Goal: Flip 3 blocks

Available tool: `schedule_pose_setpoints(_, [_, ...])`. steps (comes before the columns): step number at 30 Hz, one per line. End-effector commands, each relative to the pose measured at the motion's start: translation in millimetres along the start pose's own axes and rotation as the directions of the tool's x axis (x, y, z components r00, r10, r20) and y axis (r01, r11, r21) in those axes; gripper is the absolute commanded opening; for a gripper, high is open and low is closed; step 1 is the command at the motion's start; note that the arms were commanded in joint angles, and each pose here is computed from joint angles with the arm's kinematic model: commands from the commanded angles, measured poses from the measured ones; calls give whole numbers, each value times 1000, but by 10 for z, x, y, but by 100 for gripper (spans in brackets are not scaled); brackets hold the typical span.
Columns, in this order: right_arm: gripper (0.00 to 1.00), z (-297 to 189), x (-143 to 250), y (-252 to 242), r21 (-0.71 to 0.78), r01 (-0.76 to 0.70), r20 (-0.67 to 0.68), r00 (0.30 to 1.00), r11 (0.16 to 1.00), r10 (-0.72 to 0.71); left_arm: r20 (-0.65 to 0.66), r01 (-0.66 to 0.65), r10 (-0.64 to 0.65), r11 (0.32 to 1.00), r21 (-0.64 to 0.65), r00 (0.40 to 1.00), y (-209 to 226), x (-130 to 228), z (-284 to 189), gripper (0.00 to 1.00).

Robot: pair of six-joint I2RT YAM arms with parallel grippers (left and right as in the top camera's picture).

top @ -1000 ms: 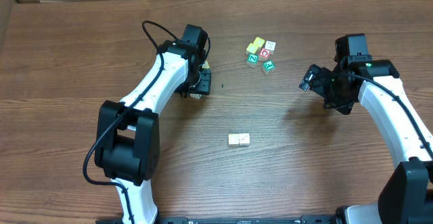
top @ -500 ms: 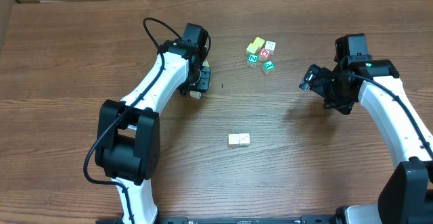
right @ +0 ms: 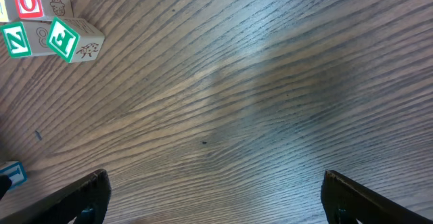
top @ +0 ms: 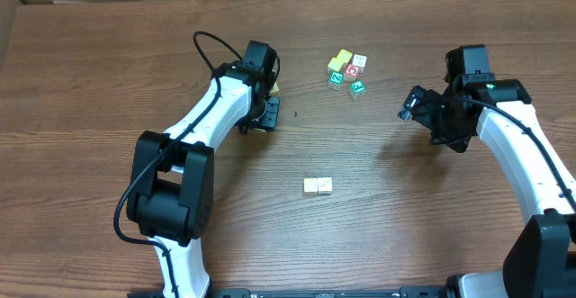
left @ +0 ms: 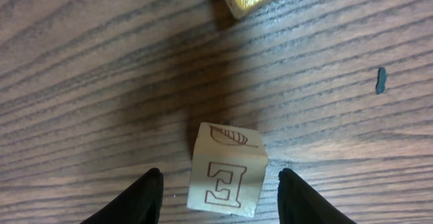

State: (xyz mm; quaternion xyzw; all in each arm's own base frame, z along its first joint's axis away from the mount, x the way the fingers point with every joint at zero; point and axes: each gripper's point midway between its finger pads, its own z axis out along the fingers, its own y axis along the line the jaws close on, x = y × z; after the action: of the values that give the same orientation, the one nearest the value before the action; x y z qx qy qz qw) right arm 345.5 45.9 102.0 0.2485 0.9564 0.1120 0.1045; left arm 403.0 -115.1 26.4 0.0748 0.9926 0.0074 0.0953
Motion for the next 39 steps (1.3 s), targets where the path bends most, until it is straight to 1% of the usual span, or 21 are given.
schedule_pose_setpoints(1, [100,-31,-48,35,-13,10,11,1000,1000,-10,-7,-25,25,1000,3,1000,-32,20,74,48])
schedule_pose_setpoints(4, [100,-31,-48,35,-13,10,11,1000,1000,-10,0,-24,24,1000,16,1000,-58,2,75,38])
schedule_pose_setpoints(7, [100,-31,-48,35,-13,10,11,1000,1000,-10,0,-25,25,999,37,1000,-94,3,74,39])
schedule_pose_setpoints(10, [100,-31,-48,35,-13,10,11,1000,1000,-10,-4,-26,26,1000,2,1000,-33,13,76,41])
schedule_pose_setpoints(13, [100,-31,-48,35,-13,10,11,1000,1000,-10,-8,-27,27,1000,0,1000,-29,25,76,42])
schedule_pose_setpoints(20, [100,-31,-49,36,-13,10,12,1000,1000,-10,-24,-41,41,999,0,999,-16,116,161,37])
schedule_pose_setpoints(28, [100,-31,-48,35,-13,10,11,1000,1000,-10,-3,-58,58,998,3,998,-28,38,120,32])
schedule_pose_setpoints(32, [100,-31,-48,35,-13,10,11,1000,1000,-10,6,-87,87,996,3,996,-30,13,113,32])
schedule_pose_setpoints(35, [100,-31,-48,35,-13,10,11,1000,1000,-10,17,-95,95,995,3,995,-34,-14,113,38])
schedule_pose_setpoints(39, [100,-31,-48,35,-13,10,11,1000,1000,-10,37,-94,94,996,5,995,-44,-63,111,38])
